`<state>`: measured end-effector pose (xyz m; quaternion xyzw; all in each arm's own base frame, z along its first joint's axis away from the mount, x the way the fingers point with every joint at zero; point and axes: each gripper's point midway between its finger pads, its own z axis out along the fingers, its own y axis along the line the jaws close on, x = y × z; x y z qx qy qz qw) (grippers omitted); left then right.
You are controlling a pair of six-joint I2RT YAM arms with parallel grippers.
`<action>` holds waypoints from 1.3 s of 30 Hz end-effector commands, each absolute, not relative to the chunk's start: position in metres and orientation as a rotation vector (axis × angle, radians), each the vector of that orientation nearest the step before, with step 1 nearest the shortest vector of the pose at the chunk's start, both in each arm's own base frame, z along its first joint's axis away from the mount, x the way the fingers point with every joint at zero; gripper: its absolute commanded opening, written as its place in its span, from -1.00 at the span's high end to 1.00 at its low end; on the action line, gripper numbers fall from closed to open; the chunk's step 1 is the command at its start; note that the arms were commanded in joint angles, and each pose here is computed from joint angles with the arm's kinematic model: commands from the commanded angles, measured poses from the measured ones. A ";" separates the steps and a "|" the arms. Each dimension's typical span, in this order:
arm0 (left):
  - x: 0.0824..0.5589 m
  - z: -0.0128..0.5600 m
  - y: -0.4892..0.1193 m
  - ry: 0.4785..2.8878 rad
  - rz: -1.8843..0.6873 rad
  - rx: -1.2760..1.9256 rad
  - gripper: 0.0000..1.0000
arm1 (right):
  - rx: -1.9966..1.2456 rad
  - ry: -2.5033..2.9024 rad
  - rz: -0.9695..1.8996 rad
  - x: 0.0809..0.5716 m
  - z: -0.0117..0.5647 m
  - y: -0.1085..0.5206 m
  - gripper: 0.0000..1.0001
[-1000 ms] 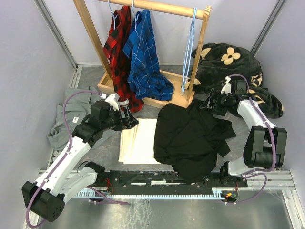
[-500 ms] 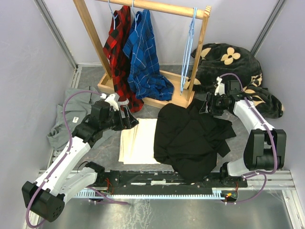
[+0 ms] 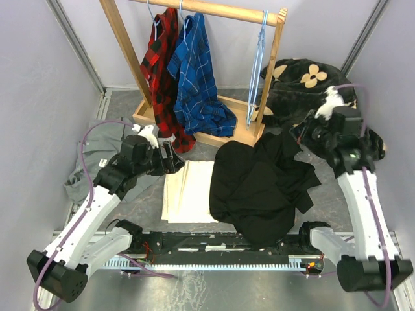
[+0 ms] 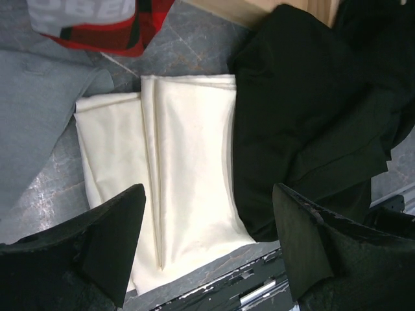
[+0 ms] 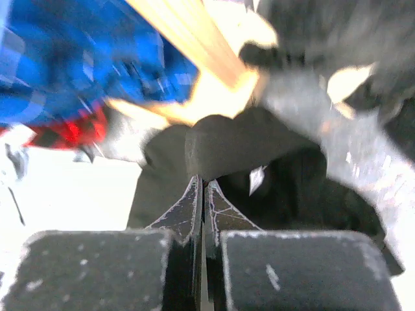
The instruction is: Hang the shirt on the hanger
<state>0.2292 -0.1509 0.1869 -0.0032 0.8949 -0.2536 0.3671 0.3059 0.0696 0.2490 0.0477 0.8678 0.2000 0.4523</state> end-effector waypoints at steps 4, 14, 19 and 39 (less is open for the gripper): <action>0.236 0.238 -0.143 2.160 -0.619 0.028 -0.73 | 0.191 1.662 0.430 0.267 0.456 0.048 1.00; 0.238 0.272 -0.137 2.075 -0.604 0.011 -0.96 | 0.146 1.439 0.450 0.226 0.596 0.047 1.00; 0.236 0.273 -0.133 2.073 -0.588 0.008 -0.99 | 0.123 1.445 0.522 0.230 0.603 0.059 1.00; 0.233 0.244 -0.137 2.117 -0.623 -0.042 -0.98 | 0.258 1.731 0.923 0.241 0.396 0.130 1.00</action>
